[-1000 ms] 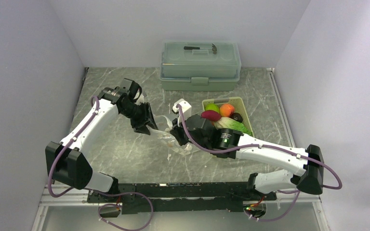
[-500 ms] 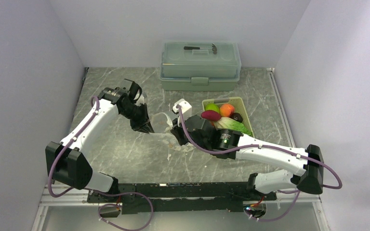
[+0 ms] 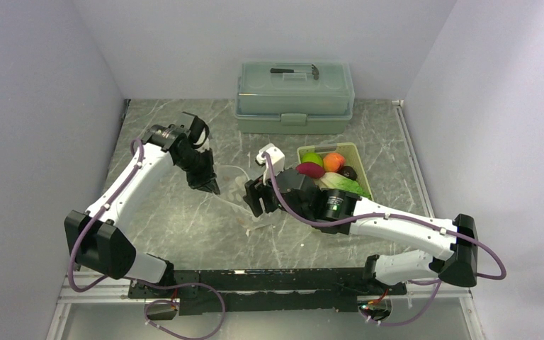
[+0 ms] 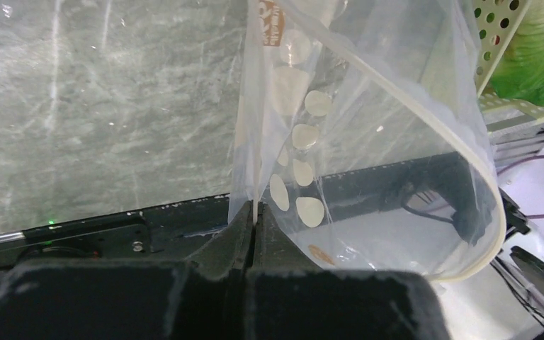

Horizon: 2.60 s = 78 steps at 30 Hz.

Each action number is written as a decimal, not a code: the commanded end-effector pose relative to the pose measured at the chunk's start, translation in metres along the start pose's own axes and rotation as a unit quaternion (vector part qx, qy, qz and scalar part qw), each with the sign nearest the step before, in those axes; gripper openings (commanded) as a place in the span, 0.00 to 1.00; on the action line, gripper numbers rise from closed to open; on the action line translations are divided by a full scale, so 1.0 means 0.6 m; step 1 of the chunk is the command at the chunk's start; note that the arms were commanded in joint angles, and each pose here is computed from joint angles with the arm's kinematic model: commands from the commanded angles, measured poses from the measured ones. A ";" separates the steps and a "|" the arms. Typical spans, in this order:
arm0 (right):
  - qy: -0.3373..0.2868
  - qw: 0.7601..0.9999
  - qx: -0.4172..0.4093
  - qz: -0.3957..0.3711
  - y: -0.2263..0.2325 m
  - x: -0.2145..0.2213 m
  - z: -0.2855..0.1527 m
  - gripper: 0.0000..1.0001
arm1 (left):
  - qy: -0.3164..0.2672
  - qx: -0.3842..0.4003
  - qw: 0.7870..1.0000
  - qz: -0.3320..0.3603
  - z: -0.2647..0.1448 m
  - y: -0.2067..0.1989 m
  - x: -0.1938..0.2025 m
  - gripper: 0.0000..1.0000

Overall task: Place the food in the zip-top bag and seal the zipper
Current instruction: Open the zipper of the food storage bag at the center of the board.

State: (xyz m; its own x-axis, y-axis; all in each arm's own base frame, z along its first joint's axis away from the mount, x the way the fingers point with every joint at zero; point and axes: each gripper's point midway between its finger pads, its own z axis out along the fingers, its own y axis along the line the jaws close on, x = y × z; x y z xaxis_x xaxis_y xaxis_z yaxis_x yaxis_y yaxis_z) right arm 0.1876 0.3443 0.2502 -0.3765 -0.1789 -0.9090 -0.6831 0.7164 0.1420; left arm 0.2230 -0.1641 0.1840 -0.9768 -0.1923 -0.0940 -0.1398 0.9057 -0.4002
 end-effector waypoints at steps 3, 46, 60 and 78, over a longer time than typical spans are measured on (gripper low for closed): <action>-0.050 0.998 0.001 0.025 0.006 -0.074 -0.030 0.72 | -0.055 -0.060 0.995 0.052 -0.039 0.003 -0.017 0.00; 0.048 0.982 0.173 0.057 -0.055 -0.035 0.076 0.51 | -0.121 -0.127 0.974 0.144 -0.104 -0.052 -0.004 0.00; 0.045 0.975 0.210 0.053 -0.086 -0.039 0.050 0.00 | -0.214 -0.160 0.953 0.142 -0.157 -0.024 -0.037 0.00; 0.080 0.971 0.193 0.116 -0.123 0.020 0.065 0.00 | -0.303 -0.259 0.889 0.225 -0.256 0.012 -0.095 0.00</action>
State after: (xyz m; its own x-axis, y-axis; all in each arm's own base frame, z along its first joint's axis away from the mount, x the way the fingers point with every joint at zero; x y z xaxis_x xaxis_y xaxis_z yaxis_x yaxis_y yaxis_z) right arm 0.2561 0.3249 0.2120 -0.5924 -0.0883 -0.8008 -0.3080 0.9433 0.1237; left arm 0.2471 -0.1116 0.3009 -0.7723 0.1315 -0.6215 0.0388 0.9863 0.1605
